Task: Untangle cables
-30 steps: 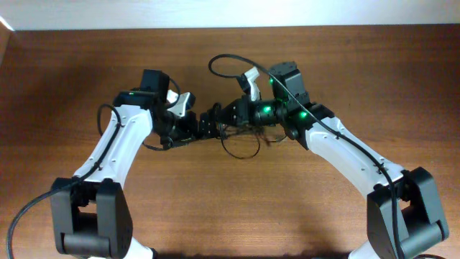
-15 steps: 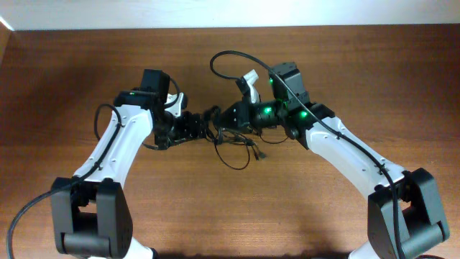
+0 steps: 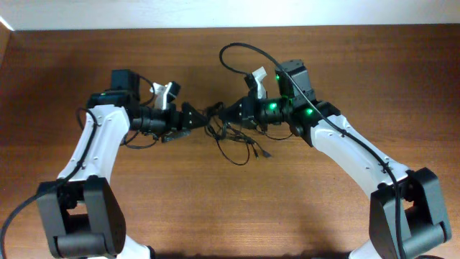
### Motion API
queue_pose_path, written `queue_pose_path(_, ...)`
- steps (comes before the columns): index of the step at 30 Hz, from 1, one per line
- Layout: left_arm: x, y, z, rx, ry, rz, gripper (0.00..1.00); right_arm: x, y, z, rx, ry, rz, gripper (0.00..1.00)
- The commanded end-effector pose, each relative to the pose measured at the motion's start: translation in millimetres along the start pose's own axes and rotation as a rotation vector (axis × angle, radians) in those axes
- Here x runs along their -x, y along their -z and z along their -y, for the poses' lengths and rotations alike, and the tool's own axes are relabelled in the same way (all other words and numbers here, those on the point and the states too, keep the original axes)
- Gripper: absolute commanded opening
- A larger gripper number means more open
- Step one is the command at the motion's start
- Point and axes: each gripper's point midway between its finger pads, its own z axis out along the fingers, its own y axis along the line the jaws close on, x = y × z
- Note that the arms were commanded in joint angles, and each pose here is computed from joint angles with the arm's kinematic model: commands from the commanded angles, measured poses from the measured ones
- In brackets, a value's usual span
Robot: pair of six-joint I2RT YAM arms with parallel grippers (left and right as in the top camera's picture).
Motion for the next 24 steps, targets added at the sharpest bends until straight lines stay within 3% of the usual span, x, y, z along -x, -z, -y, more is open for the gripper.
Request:
queue_pose_path(1, 0, -11, -1, 0.061, -0.074, -0.021, 0.91, 0, 8, -30, 0.069, -0.015, -0.004, 0.04)
queue_pose_path(5, -2, -15, -5, 0.106, -0.063, -0.032, 0.9, -5, 9, -45, 0.13, 0.011, -0.044, 0.04)
queue_pose_path(8, 2, -16, -4, 0.105, -0.074, -0.019, 0.73, -8, 10, -49, 0.148, 0.005, -0.065, 0.04)
queue_pose_path(11, 5, -16, -4, 0.109, -0.084, -0.01, 0.69, -7, 10, -48, 0.144, 0.029, -0.055, 0.04)
queue_pose_path(14, 7, -14, -13, 0.162, -0.082, -0.005, 0.45, -6, 9, -45, 0.135, 0.06, -0.049, 0.04)
queue_pose_path(20, 7, -13, -20, 0.202, -0.058, 0.001, 0.23, -6, 9, -44, 0.129, 0.053, -0.047, 0.04)
queue_pose_path(24, 8, -12, -23, 0.22, -0.058, 0.002, 0.23, 1, 8, -25, 0.046, 0.104, 0.01, 0.04)
